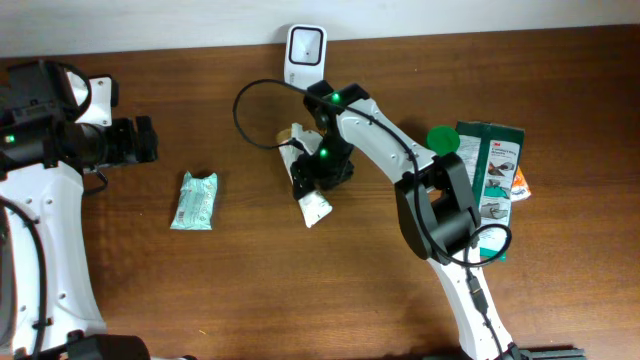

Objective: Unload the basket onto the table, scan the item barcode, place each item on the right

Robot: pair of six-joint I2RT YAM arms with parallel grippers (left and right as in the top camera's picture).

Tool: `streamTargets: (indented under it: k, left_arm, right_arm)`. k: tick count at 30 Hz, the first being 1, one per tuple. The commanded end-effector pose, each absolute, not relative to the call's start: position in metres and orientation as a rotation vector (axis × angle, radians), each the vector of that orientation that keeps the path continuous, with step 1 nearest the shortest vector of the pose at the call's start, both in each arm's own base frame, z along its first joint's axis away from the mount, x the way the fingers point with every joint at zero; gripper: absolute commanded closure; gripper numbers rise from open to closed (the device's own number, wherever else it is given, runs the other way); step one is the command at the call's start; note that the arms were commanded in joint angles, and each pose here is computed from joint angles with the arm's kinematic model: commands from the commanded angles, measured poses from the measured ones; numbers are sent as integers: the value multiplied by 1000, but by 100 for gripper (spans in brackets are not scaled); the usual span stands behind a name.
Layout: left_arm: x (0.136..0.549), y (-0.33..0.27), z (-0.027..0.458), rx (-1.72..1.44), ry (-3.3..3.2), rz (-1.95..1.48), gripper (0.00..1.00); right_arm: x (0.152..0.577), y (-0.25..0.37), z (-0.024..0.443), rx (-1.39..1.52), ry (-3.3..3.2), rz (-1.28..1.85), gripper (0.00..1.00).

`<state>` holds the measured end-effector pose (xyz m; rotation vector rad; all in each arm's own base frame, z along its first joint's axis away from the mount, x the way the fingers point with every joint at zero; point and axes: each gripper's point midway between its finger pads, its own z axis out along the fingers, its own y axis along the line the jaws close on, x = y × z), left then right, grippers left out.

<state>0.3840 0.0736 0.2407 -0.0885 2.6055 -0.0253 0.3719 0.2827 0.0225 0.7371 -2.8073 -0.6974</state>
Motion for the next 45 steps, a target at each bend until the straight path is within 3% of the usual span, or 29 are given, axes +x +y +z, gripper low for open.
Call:
streamTargets:
  k: [1, 5, 6, 7, 9, 11, 15, 21, 24, 28, 40, 45]
  left_arm:
    - [384, 72, 245, -59, 2594, -29, 1]
    - [384, 72, 245, -59, 2594, -28, 1]
    - [384, 72, 245, -59, 2594, -28, 1]
    - [384, 72, 245, -59, 2594, -28, 1]
    - [384, 72, 245, -59, 2594, -28, 1]
    - [384, 72, 245, -59, 2594, -28, 1]
    - [384, 72, 245, -59, 2594, -28, 1]
    - [384, 72, 245, -59, 2594, -28, 1]
    - [384, 72, 245, -59, 2594, -28, 1]
    - [384, 72, 245, -59, 2594, -28, 1]
    - [384, 72, 245, -59, 2594, -28, 1]
    - [384, 72, 245, -59, 2594, -28, 1]
  right_arm:
    - [372, 282, 20, 655, -2833, -648, 36]
    - [368, 280, -1, 565, -2881, -510, 42]
    - [365, 280, -7, 551, -2880, -506, 50]
    - [365, 280, -9, 544, -2881, -506, 69]
    - [367, 279, -6, 528, -2882, -521, 95]
    - [371, 283, 13, 542, -2864, -615, 96]
    - [349, 332, 121, 955, -2648, -1275, 96]
    - [309, 322, 261, 1276, -2629, -1557, 96]
    - [294, 307, 318, 1297, -2562, -1786, 96]
    - [294, 277, 347, 1205, -2457, -2013, 96]
    - [299, 255, 343, 1161, -2507, -1997, 96]
    - [311, 255, 322, 1274, -2643, -1812, 96]
